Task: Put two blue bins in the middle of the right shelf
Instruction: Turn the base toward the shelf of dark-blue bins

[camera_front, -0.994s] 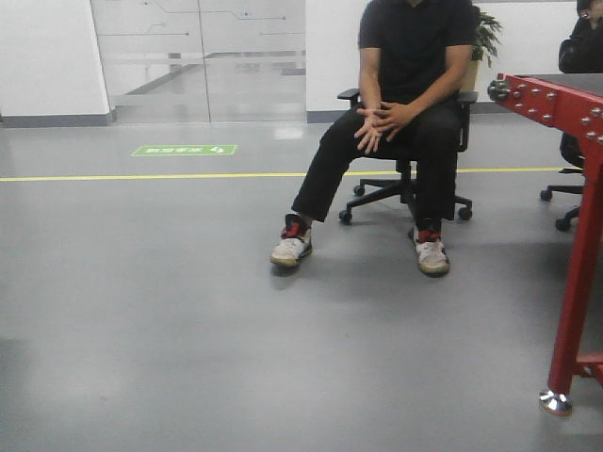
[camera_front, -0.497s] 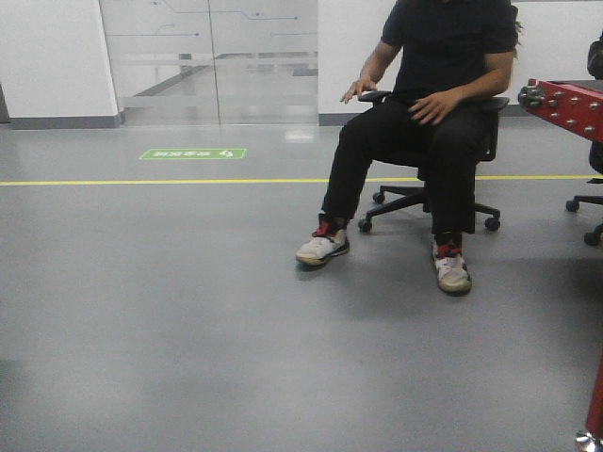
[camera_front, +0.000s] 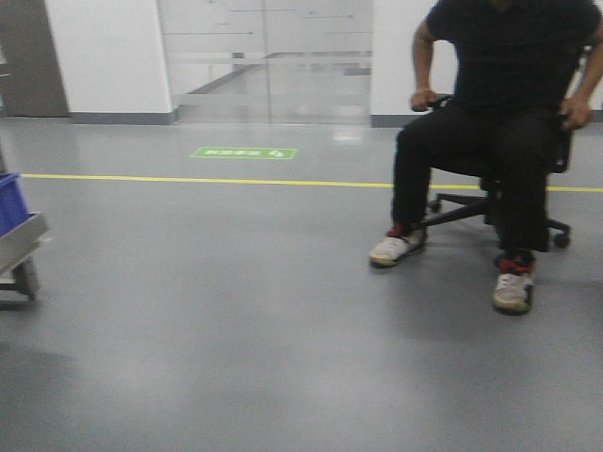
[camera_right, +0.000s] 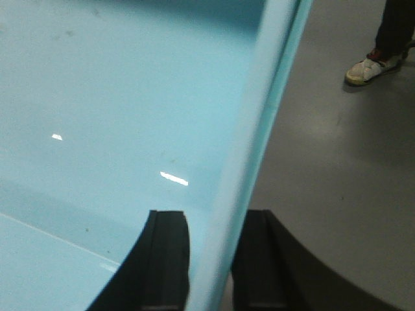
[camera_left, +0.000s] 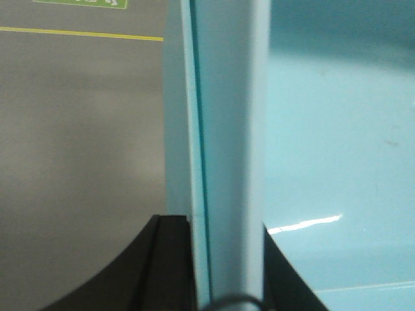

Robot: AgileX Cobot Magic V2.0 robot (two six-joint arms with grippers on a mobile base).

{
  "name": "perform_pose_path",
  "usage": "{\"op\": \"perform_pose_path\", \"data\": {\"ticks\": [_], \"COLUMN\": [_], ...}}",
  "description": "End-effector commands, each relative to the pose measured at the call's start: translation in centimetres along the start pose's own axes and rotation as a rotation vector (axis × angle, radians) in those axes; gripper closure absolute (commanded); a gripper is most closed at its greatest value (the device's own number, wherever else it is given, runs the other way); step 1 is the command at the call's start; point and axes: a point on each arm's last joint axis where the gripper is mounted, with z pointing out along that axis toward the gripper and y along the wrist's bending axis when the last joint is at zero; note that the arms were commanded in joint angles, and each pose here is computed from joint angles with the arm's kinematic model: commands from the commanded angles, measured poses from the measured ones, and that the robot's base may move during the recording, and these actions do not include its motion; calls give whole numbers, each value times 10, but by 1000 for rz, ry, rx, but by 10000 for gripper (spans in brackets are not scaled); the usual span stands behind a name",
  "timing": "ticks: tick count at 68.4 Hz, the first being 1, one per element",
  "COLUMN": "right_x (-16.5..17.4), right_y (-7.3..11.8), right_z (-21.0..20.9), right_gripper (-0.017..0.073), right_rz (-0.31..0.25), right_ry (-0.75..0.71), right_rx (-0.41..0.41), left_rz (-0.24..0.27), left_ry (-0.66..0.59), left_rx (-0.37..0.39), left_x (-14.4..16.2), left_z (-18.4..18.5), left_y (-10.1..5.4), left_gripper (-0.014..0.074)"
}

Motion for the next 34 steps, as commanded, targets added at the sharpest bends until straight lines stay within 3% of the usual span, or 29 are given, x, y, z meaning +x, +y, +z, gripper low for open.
{"op": "perform_pose_path", "data": {"ticks": [1,34], "right_x": [-9,-9], "right_y": [3,3], "right_z": [-12,-12], "right_gripper": [711,711], "right_rz": [-33,-33], "right_ry": [-77,-77], "right_rx": [-18,-18], "left_rz": [-28,-29], "left_ry": [-162,-160], "left_rx": [38,37], "left_x": [-18,-18], "left_z": [-13,-12], "left_y": [-5,-5], "left_gripper": [704,704]}}
